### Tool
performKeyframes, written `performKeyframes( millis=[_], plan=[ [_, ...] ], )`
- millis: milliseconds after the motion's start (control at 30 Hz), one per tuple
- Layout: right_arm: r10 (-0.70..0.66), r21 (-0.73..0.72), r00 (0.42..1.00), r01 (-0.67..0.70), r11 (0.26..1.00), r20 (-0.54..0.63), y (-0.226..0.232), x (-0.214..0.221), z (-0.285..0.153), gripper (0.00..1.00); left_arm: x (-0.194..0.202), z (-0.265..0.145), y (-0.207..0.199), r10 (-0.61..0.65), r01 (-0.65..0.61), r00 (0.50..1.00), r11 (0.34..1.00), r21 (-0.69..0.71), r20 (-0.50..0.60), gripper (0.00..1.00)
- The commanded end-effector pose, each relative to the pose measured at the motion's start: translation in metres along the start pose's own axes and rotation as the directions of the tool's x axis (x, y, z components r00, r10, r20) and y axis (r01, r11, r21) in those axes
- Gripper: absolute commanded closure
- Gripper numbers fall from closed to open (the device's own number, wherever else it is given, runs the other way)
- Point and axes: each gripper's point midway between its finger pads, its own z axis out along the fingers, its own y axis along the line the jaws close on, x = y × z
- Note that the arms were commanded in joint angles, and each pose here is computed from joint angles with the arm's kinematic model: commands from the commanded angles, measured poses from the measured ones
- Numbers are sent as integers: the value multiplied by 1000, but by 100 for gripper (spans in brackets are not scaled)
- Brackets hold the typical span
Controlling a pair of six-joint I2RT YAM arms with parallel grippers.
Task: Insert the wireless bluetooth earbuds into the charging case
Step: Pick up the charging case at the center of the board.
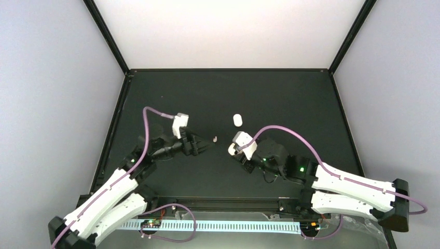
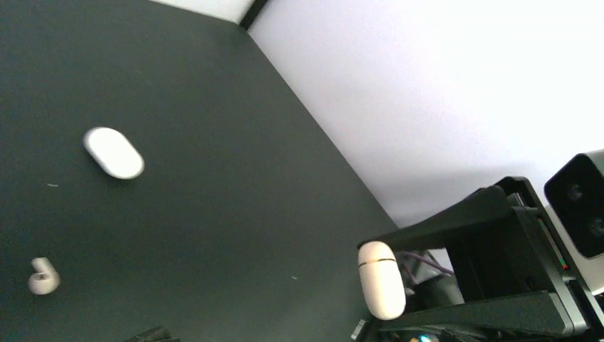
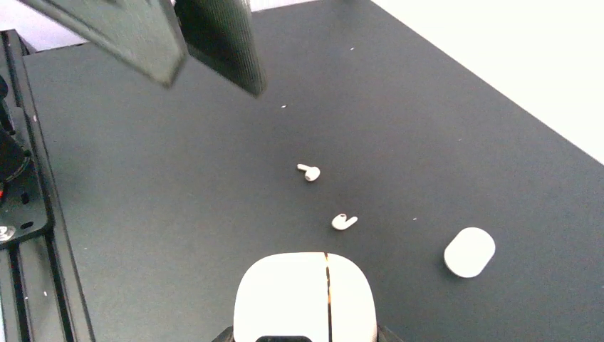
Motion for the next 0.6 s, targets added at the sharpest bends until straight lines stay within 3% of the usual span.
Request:
performKeyframes(
  millis=[0,133,567],
  plan=[
    [-75,76,997,74,994,19,-14,-7,-18,65,-5,16,-55,54,-26,993,967,253,-105,4],
    [-113,105,993,107,989,44,-16,-17,-24,65,6,32,-63,69,-24,983,966,257,-170,5],
    [-241,173,968,226,958,67,-4,-46,-24,65,8,53,-59,30,8,975,985,173,-219,15]
  ],
)
